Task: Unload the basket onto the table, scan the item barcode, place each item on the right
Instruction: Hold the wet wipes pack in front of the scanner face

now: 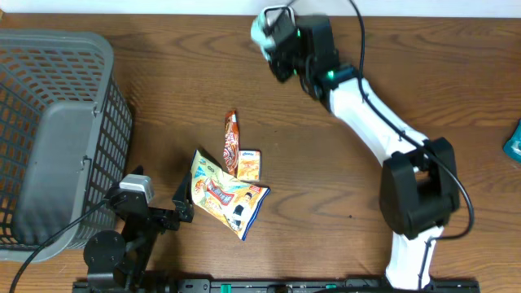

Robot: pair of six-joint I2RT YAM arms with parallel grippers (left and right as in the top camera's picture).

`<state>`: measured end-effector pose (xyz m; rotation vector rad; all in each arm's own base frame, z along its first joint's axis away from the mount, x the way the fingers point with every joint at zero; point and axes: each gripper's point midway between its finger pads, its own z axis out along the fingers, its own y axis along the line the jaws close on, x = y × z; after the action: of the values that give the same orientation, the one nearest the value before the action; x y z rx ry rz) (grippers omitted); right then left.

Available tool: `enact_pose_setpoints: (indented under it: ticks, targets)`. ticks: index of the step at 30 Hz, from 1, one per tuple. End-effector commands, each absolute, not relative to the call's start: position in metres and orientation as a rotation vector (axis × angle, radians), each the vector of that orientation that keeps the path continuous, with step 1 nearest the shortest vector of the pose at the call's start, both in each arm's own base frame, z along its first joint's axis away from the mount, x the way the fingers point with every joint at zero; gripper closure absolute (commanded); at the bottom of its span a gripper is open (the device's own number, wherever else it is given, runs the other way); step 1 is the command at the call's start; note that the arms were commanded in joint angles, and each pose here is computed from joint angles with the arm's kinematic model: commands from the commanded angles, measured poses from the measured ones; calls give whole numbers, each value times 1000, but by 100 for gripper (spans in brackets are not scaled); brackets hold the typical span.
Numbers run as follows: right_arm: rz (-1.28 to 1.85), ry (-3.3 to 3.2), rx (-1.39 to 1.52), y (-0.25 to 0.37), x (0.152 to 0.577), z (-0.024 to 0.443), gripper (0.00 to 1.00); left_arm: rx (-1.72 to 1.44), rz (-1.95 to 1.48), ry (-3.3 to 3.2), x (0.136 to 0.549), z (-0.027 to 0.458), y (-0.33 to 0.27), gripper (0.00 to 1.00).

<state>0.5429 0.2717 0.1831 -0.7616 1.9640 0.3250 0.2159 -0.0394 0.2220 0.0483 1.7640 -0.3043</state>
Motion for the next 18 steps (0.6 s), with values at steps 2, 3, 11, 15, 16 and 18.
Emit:
enact_pose_setpoints:
  ticks: [2, 3, 11, 15, 16, 18]
  targets:
    - [195, 1934, -703, 263, 594, 188, 99, 74, -310, 1765, 215, 220, -43, 2]
    - [171, 1931, -693, 263, 603, 186, 99, 74, -310, 1765, 215, 220, -43, 2]
    - [126, 1916, -670, 272, 647, 156, 99, 74, -310, 1765, 215, 220, -43, 2]
    - [90, 1926, -636, 268, 652, 150, 99, 74, -310, 1765, 215, 220, -43, 2]
    - [83, 1926, -632, 267, 652, 150, 99, 74, -310, 1765, 215, 220, -43, 2]
    - [67, 1928, -622, 265, 654, 151, 99, 74, -310, 1765, 215, 220, -43, 2]
